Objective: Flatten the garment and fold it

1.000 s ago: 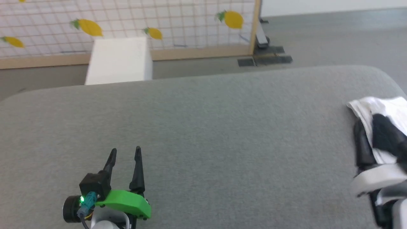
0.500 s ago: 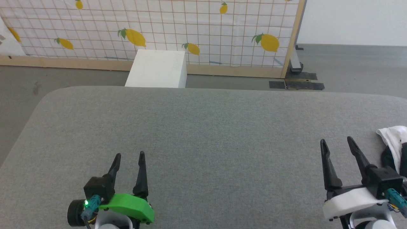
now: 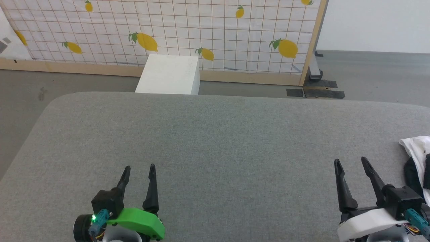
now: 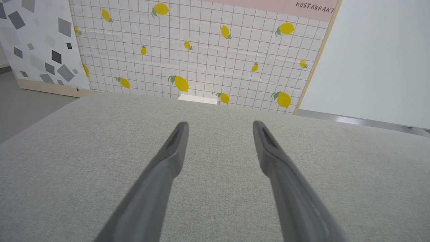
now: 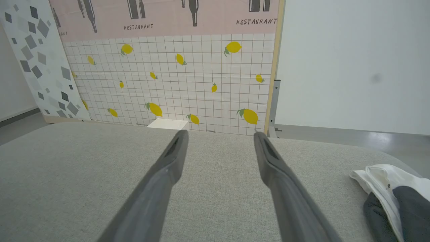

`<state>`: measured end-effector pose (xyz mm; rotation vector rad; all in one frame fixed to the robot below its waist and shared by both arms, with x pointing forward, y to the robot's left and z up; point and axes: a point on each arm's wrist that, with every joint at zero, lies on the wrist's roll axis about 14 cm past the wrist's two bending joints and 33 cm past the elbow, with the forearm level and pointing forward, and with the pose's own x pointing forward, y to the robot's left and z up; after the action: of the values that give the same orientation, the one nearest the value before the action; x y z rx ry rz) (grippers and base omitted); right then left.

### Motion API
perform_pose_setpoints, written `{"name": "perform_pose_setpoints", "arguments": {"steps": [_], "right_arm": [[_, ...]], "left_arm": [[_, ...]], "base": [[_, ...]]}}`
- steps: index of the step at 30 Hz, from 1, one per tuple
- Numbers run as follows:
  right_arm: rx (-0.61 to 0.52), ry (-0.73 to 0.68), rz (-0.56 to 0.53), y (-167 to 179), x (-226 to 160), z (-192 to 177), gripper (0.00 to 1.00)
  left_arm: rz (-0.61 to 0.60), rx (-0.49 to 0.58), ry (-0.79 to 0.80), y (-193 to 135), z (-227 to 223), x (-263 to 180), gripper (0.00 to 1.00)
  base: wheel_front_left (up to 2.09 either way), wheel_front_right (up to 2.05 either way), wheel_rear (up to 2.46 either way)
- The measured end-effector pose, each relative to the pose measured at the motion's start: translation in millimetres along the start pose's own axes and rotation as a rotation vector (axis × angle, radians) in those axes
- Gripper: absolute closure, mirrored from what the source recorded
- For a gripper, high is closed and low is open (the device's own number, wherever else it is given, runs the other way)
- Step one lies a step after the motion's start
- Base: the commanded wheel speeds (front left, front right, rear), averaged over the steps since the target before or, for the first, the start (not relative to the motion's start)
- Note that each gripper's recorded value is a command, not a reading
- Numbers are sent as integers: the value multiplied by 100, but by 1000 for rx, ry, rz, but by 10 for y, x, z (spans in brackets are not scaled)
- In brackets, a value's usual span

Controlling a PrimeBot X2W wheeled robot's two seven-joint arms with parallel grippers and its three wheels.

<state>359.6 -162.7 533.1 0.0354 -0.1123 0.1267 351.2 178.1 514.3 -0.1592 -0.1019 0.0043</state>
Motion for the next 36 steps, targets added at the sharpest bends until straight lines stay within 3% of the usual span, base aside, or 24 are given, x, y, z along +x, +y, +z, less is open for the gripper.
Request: {"name": "perform_pose_setpoints", "arguments": {"steps": [5, 6, 36], "right_arm": [[3, -1, -5, -14, -13, -13, 0], [3, 0, -6, -16, -14, -16, 100], [-6, 38, -8, -26, -23, -79, 100]], "left_arm": [[-2, -1, 3, -11, -10, 3, 0], [-2, -1, 5, -10, -15, 2, 100], [-13, 26, 22, -27, 12, 61, 100]], "base": [[0, 0, 0], [0, 0, 0], [0, 0, 0]]}}
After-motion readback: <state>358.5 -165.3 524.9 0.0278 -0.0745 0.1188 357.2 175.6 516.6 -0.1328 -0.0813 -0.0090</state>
